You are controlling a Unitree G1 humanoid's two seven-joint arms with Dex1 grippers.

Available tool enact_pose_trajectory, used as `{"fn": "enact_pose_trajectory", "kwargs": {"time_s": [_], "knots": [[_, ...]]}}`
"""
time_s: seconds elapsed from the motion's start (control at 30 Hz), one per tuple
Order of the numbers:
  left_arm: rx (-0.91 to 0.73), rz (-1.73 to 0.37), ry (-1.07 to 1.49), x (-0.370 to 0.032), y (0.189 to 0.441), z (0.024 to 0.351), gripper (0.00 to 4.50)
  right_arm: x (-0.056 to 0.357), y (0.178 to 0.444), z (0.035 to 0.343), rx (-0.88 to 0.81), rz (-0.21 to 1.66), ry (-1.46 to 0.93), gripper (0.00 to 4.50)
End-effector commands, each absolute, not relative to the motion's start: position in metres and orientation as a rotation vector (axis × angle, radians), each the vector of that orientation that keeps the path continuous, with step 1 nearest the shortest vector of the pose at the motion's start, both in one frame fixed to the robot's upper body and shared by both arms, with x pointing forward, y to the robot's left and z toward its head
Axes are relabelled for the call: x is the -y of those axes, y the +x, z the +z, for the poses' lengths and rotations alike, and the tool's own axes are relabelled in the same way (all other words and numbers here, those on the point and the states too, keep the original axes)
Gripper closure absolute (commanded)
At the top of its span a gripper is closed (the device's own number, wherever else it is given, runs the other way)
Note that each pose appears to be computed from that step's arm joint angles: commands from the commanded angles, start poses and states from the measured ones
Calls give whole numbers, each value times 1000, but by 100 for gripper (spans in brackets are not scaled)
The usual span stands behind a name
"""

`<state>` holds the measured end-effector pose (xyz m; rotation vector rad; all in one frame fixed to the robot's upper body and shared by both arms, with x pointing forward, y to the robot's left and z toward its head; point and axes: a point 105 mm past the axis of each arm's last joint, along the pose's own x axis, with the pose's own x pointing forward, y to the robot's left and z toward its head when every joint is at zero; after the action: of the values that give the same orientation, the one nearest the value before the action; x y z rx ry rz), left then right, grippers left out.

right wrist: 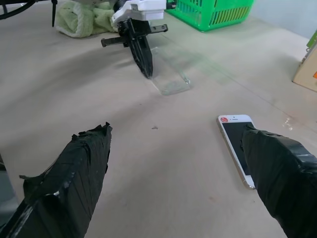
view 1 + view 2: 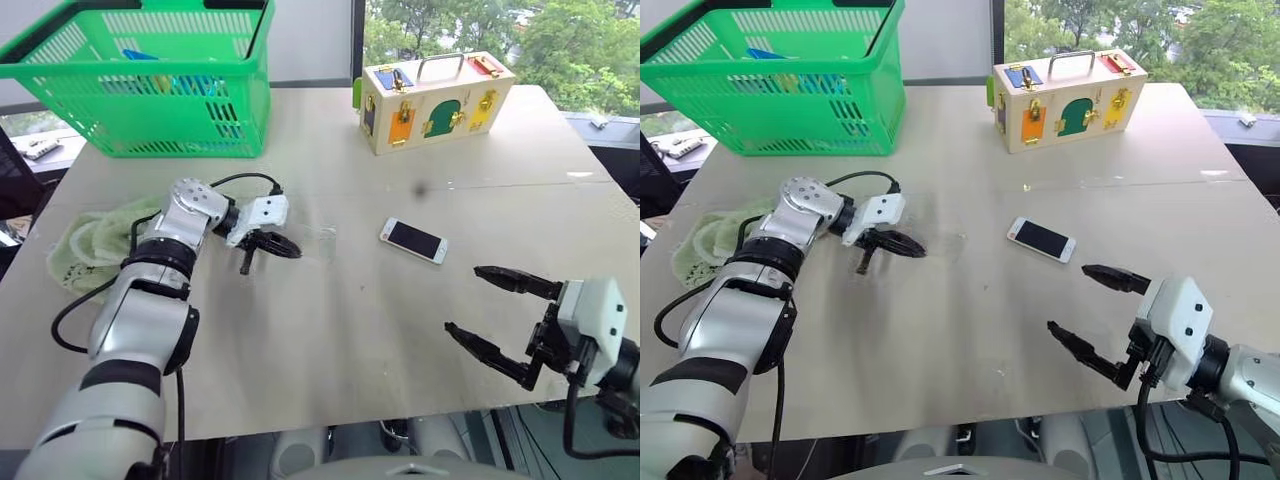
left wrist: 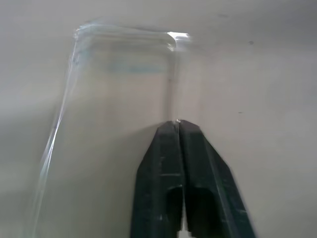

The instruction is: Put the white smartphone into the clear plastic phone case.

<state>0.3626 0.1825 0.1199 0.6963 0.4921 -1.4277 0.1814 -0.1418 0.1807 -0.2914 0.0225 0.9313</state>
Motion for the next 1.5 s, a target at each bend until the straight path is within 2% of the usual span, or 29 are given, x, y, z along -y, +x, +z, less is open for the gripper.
{"fn": "enact_pose_trajectory", "kwargs": {"time_s": [0.03,0.17,0.27,0.5,0.73,0.93,1.03,1.07,1.1,1.23,1.33,1.37,1.43,1.5], "knots": [[-452,-1427,648,-185,352,134,446,140,182,186,8,940,-311,0],[-399,-1459,607,-168,320,147,446,138,186,185,12,949,-304,0],[-411,-1432,604,-156,300,144,446,139,190,184,16,952,-319,0],[-412,-1366,625,-128,280,129,446,142,203,182,11,939,-353,0],[-391,-1354,640,-107,285,113,446,141,204,180,-3,967,-354,0],[-357,-1404,677,-90,288,106,446,142,196,175,-40,1021,-365,0],[-365,-1440,608,-85,286,105,446,143,195,172,-58,1030,-378,0],[-364,-1445,597,-86,286,105,392,143,196,172,-59,1028,-378,0],[-357,-1432,602,-88,287,105,361,143,198,172,-59,1023,-376,0],[-299,-1355,537,-100,292,114,184,143,215,175,-10,943,-429,0],[-225,-1328,432,-109,285,127,33,144,232,162,-87,876,-503,0],[-200,-1311,384,-111,281,132,5,145,239,157,-127,867,-478,0],[-149,-1262,296,-116,276,142,5,141,248,148,-228,939,-345,0],[-60,-1228,216,-122,269,151,5,148,276,149,-228,861,-329,0]]}}
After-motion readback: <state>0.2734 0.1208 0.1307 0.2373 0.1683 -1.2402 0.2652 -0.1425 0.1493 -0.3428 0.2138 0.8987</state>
